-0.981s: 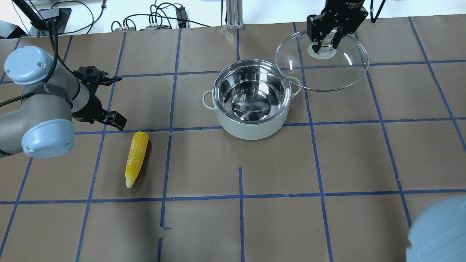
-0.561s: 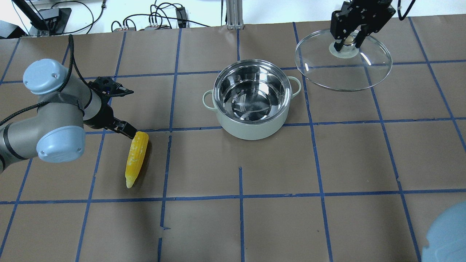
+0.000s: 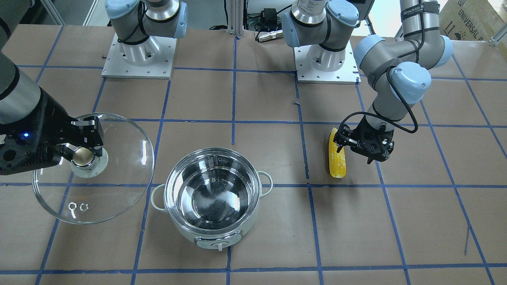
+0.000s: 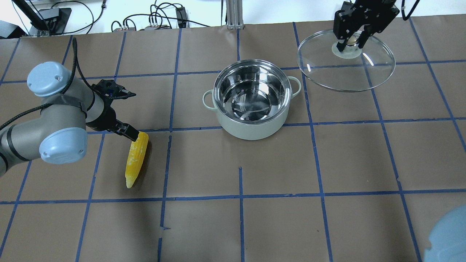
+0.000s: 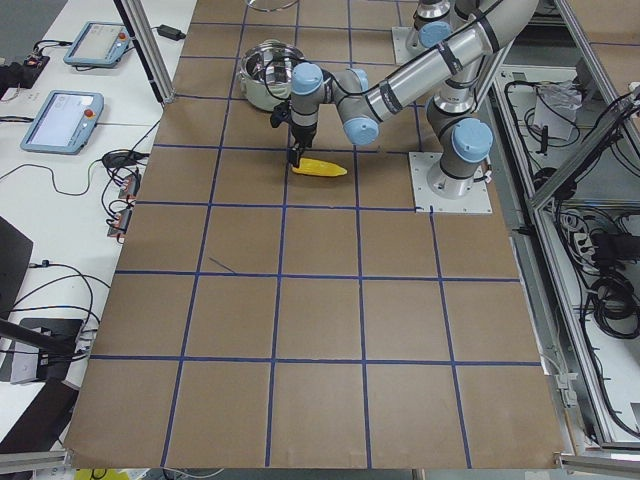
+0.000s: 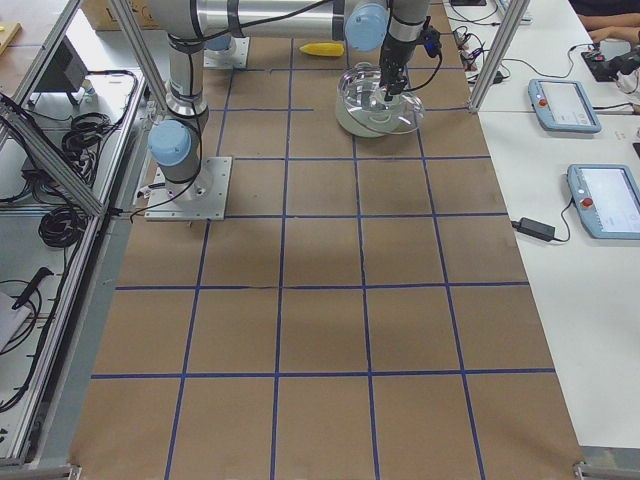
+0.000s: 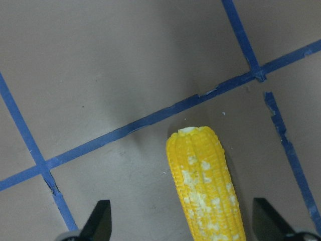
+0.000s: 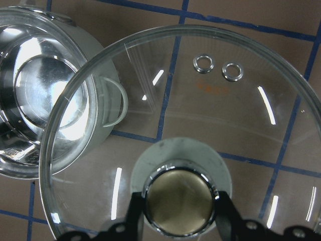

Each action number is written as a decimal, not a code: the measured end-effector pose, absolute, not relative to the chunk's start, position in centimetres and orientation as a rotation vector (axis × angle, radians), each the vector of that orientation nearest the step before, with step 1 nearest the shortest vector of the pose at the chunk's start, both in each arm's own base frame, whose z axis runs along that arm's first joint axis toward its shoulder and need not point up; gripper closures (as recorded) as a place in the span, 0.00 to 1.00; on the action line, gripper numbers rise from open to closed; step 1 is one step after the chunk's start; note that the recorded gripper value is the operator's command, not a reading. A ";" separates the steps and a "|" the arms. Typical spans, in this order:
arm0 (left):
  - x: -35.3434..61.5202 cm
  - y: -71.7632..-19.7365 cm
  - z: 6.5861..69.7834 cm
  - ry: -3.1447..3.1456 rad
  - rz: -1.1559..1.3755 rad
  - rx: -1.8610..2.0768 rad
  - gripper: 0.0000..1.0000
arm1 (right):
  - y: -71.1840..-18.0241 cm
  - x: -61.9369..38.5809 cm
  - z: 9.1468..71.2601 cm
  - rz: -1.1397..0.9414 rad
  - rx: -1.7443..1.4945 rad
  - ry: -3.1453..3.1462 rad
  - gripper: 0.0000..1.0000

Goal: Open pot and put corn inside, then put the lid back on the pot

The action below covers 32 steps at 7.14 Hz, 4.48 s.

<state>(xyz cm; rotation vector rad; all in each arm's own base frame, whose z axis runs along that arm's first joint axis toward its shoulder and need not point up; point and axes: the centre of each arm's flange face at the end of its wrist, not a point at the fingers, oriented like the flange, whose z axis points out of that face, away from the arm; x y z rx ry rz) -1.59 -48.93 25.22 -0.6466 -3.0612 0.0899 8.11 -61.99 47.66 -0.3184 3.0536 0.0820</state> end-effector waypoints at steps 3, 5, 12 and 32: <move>-1.7 -48.9 23.6 -3.044 0.052 -0.648 0.00 | -62.5 6.3 46.1 0.106 -0.310 3.033 0.59; -1.5 -49.1 21.7 -3.053 0.029 -0.568 0.00 | -62.8 5.0 45.0 0.122 -0.314 3.022 0.60; -1.9 -47.8 19.8 -3.071 -0.024 -0.377 0.00 | -66.0 4.1 41.3 0.059 -0.312 3.033 0.63; -3.1 -47.0 32.2 -3.151 -0.014 0.007 0.79 | -67.3 2.6 26.2 -0.030 -0.297 3.047 0.62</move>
